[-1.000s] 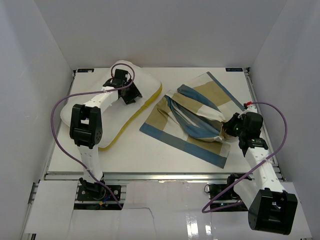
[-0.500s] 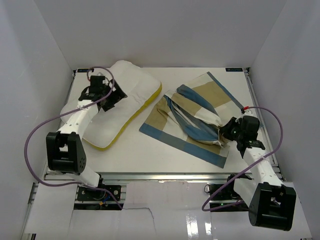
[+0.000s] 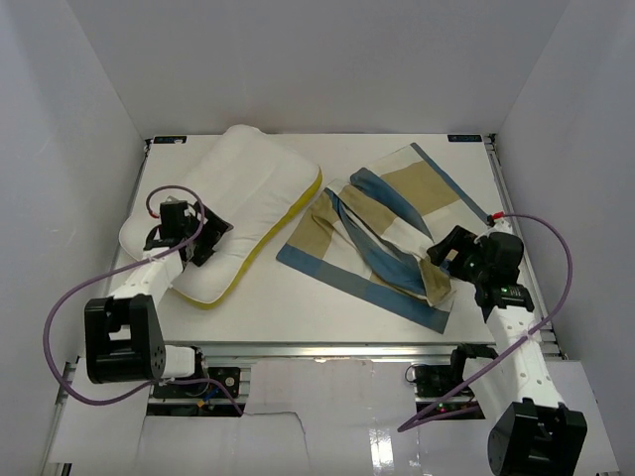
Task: Remove the pillowcase from the pillow
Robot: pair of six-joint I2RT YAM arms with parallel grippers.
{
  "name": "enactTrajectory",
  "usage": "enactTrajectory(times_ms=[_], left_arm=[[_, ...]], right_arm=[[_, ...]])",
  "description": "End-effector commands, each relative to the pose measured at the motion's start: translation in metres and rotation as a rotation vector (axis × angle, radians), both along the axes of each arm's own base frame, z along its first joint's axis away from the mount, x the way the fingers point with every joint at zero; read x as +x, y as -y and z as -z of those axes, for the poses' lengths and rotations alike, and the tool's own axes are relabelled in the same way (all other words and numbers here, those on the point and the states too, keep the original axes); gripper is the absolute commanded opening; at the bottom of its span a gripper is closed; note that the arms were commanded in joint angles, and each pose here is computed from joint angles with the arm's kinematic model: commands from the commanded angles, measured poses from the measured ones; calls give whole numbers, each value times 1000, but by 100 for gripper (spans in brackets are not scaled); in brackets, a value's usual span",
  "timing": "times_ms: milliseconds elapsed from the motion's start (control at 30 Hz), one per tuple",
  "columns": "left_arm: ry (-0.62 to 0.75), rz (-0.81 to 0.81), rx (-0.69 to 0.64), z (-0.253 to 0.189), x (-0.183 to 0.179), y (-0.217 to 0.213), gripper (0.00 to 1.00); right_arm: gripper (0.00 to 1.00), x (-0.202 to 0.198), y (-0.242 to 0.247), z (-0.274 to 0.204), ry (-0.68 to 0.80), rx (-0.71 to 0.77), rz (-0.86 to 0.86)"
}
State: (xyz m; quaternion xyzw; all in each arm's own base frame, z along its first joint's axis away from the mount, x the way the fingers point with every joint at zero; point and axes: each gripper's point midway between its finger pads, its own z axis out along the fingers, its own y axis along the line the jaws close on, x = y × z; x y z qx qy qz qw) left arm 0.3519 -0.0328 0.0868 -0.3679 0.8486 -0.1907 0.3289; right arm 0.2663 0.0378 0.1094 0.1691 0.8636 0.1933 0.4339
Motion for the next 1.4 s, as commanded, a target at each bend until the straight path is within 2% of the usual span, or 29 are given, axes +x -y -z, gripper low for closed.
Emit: enactTrajectory(times_ms=[0,100,167,267,367,400,467,533,600,700,767,833,900,1067,1300,1367], left_arm=[[27,-25,-91,2,-15,11,98],[97,-1,-143,-11,-18,22,98],[134,21,-140,-23,-16,26,98],[235,99,-117,-59,-7,34,98],[262,196,-75,-89,-2,41,98],[233,200,-58,-89,-6,39,98],[252,180,6,-98,-10,29,98],[241,141,51,-92,-18,19,98],[220,133,53,-82,-25,17,98],[248,182,-20,-70,-41,36,98],[276,248,-60,-65,-55,57,98],[293,340,-21,-64,-67,82,98],[295,323,64,-67,-70,80,98],[306,363,97,-69,-78,83,98],[270,322,116,-58,-74,77,98],[272,321,111,-59,-74,78,98]], right_arm=[[88,2,7,-43,74,-76,-16],[84,5,-5,-65,165,-61,-82],[80,8,-12,-71,173,-48,-107],[73,15,-50,-88,257,16,-258],[72,20,-107,-100,311,-34,-434],[72,27,-119,-86,262,-66,-459],[71,24,-157,-88,248,-72,-579],[65,25,-183,-64,162,-62,-624],[62,24,-196,-38,103,-50,-623],[57,14,-226,-9,84,-26,-637],[56,21,-228,12,42,-64,-570],[56,19,-238,24,23,-111,-565],[55,18,-243,46,-46,-176,-543],[52,3,-222,105,-220,-317,-476],[45,-36,-177,135,-274,-341,-428],[44,-41,-170,125,-235,-314,-414]])
